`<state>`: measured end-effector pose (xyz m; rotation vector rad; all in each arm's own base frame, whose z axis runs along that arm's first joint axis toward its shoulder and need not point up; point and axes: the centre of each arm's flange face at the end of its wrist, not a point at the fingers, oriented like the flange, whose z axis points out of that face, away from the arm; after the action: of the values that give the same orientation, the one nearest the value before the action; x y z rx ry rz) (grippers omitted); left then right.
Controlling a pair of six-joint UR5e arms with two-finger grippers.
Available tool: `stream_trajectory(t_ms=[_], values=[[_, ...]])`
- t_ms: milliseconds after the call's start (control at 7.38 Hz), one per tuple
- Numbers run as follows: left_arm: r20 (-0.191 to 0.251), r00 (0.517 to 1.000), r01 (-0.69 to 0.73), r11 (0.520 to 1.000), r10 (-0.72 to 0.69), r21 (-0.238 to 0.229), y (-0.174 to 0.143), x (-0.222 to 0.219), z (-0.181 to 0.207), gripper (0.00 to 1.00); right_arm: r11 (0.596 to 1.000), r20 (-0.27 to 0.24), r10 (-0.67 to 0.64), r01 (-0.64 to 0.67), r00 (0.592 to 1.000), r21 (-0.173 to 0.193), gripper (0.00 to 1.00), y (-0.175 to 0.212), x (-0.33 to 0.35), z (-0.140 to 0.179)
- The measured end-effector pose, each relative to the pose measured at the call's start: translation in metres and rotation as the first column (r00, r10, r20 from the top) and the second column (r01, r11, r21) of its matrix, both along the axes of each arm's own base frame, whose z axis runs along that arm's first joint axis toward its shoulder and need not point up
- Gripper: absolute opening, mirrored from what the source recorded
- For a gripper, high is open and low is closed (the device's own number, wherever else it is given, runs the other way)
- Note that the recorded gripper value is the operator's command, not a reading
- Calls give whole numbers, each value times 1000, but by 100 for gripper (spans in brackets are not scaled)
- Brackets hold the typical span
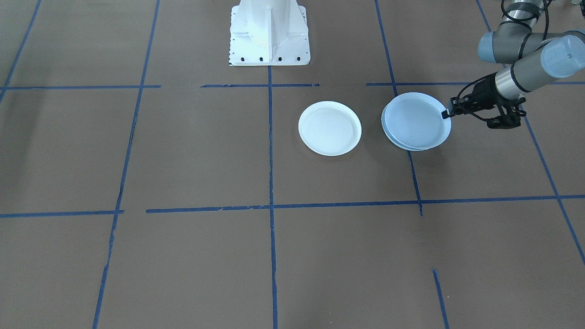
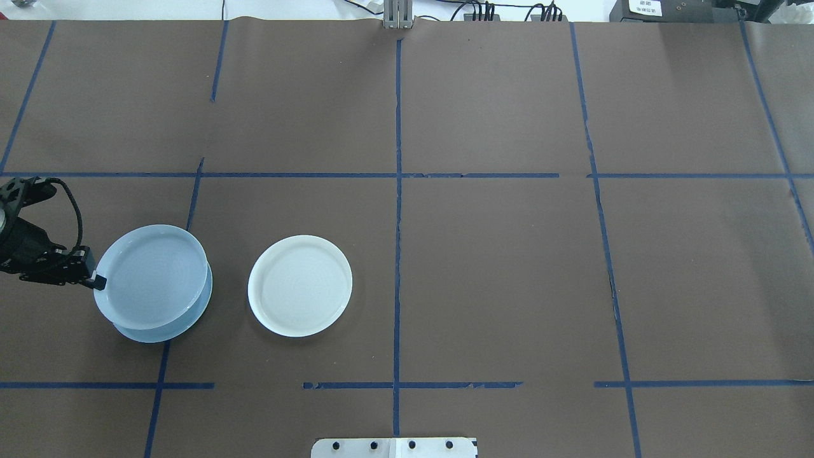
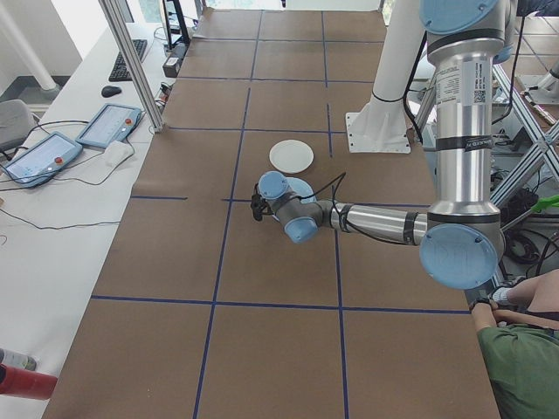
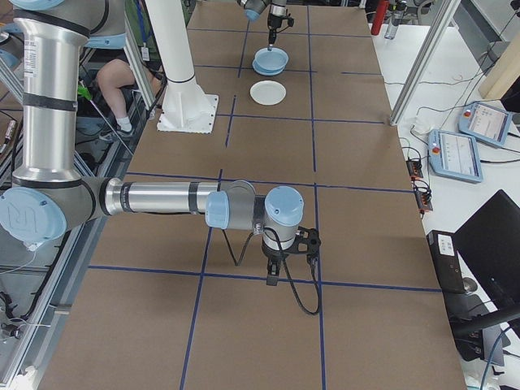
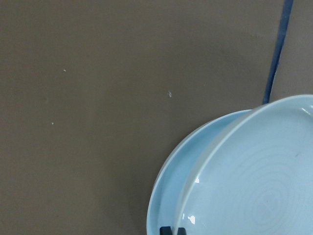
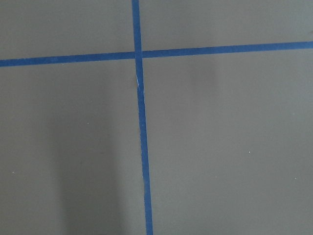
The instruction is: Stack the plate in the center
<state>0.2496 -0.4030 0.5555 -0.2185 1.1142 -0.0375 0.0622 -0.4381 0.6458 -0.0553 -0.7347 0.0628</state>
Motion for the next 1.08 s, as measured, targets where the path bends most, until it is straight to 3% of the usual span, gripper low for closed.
stream_trajectory(t_ms=[136, 271, 542, 814, 1085], values=[[3, 1000, -5, 1000, 5, -3, 1, 2, 3, 81, 1000, 0, 0, 0, 1000, 0, 100, 0, 0, 0], [6, 1000, -6, 1000, 6, -5, 1, 3, 5, 99, 1000, 0, 0, 0, 1000, 0, 100, 0, 0, 0], [1, 1000, -8, 1000, 8, -4, 1, 3, 2, 99, 1000, 0, 0, 0, 1000, 0, 100, 0, 0, 0], [-32, 999, 3, 1000, -2, 14, 3, 0, -32, 99, 1000, 0, 0, 0, 1000, 0, 100, 0, 0, 0], [-51, 996, 75, 997, -77, -37, -1, 14, -85, 100, 1000, 0, 0, 0, 1000, 0, 100, 0, 0, 0]])
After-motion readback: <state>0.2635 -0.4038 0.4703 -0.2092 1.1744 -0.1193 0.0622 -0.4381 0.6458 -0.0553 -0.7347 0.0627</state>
